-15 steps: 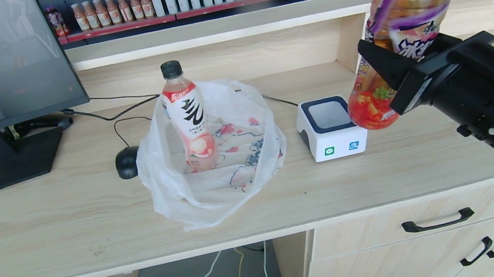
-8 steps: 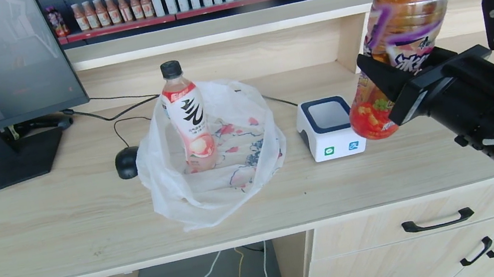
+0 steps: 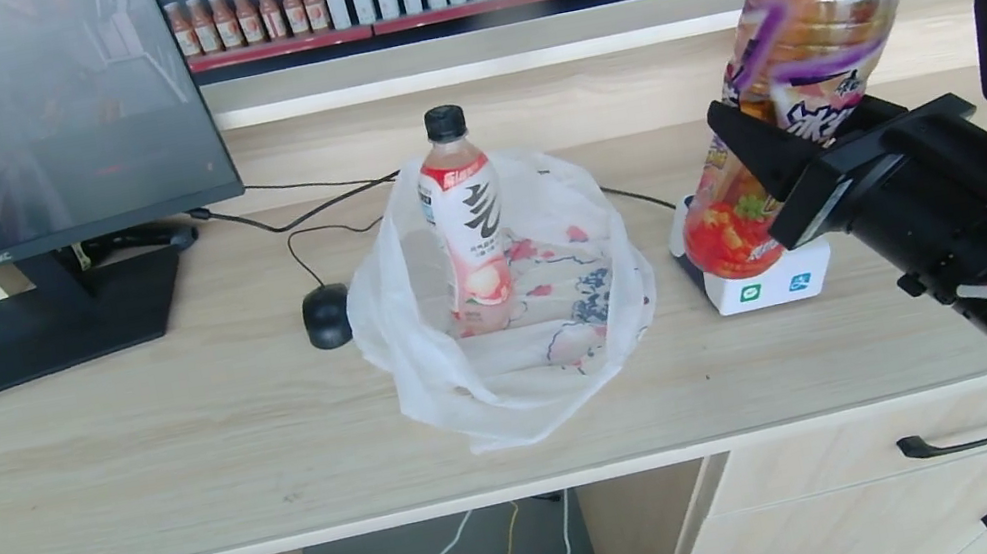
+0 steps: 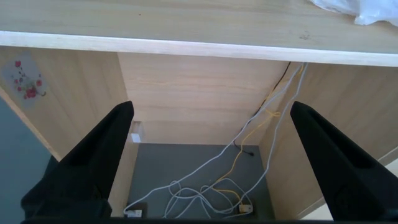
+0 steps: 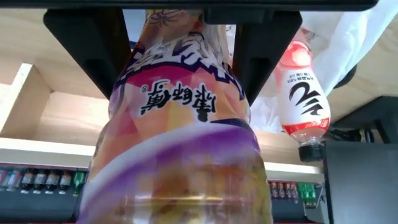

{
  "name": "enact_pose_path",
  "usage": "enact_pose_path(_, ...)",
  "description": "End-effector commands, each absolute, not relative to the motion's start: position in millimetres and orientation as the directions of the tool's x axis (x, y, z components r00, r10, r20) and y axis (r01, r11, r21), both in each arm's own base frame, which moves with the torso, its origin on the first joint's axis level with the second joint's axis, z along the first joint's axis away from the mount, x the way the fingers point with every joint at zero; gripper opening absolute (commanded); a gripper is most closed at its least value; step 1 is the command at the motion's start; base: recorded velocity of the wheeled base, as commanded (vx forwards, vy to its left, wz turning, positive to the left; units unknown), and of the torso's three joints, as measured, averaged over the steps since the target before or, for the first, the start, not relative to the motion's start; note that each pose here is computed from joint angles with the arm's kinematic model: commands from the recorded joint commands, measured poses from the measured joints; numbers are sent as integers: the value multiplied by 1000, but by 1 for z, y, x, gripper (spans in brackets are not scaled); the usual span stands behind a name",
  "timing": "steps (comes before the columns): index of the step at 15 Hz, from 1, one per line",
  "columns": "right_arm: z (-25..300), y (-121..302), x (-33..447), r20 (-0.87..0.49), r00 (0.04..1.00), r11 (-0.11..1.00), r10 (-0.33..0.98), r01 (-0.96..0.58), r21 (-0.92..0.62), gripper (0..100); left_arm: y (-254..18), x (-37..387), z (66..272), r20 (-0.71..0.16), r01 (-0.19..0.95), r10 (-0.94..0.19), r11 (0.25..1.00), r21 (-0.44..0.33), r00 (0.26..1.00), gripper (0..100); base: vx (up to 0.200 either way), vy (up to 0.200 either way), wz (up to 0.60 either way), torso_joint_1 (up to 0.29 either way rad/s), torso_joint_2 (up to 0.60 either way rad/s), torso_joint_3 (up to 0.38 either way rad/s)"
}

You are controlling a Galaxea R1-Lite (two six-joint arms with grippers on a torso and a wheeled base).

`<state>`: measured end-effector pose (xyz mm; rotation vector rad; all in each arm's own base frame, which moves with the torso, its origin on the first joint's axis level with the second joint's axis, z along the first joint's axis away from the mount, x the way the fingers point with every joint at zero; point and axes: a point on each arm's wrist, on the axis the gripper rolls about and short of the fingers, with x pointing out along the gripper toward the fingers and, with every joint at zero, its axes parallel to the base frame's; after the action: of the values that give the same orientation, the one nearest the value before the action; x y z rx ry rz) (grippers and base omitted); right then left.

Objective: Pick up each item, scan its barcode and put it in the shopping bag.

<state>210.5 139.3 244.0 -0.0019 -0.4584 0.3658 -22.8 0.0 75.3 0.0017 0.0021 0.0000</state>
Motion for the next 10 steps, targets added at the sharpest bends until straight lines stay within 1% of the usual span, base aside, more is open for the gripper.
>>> enact_pose_path(1,238,140,212,410,843,934,349,-347,-81,0,0,-23,75,-3,0,0,1000,2,1000,100,0,200,0,2,2,2)
enact_pose_path(4,233,142,216,398,847,934,352,-348,-84,0,0,-23,75,-3,0,0,1000,5,1000,100,0,200,0,2,-1,1)
enact_pose_path(10,226,129,229,380,876,954,297,-285,-88,0,0,-23,75,-3,0,0,1000,5,1000,100,0,0,0,0,0,0)
